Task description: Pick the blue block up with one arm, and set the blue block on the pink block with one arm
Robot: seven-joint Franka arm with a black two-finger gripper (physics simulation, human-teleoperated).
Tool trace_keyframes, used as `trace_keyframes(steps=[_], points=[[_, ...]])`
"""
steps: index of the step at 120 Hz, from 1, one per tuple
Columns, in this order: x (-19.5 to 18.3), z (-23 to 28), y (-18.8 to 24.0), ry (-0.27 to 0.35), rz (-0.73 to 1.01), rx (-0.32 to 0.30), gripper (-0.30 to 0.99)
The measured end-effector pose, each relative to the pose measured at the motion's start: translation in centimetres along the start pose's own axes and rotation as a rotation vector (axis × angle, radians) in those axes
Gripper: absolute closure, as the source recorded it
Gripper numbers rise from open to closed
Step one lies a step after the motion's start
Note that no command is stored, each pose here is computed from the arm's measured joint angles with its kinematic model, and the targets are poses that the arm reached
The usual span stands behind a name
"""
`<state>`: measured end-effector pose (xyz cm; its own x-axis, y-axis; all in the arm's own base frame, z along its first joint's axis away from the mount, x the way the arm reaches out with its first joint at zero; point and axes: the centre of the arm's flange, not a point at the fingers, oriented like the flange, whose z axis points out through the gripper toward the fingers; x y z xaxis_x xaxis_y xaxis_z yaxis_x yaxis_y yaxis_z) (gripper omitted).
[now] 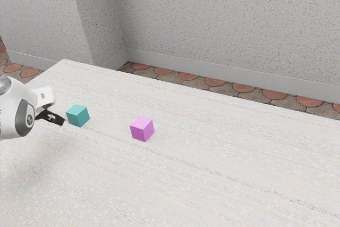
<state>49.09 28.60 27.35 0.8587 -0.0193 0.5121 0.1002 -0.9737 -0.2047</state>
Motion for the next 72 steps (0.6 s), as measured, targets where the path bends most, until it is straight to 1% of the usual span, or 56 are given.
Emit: trace_keyframes(steps=[18,33,47,72], points=[[0.8,1.6,2.5,0.057,0.036,-0.026,0.03],[1.6,2.9,3.4,0.091,0.043,-0.041,0.03],[2.2,3.7,3.6,0.111,0.045,-0.045,0.03],[2.2,4.9,2.4,0.124,0.030,-0.035,0.03]])
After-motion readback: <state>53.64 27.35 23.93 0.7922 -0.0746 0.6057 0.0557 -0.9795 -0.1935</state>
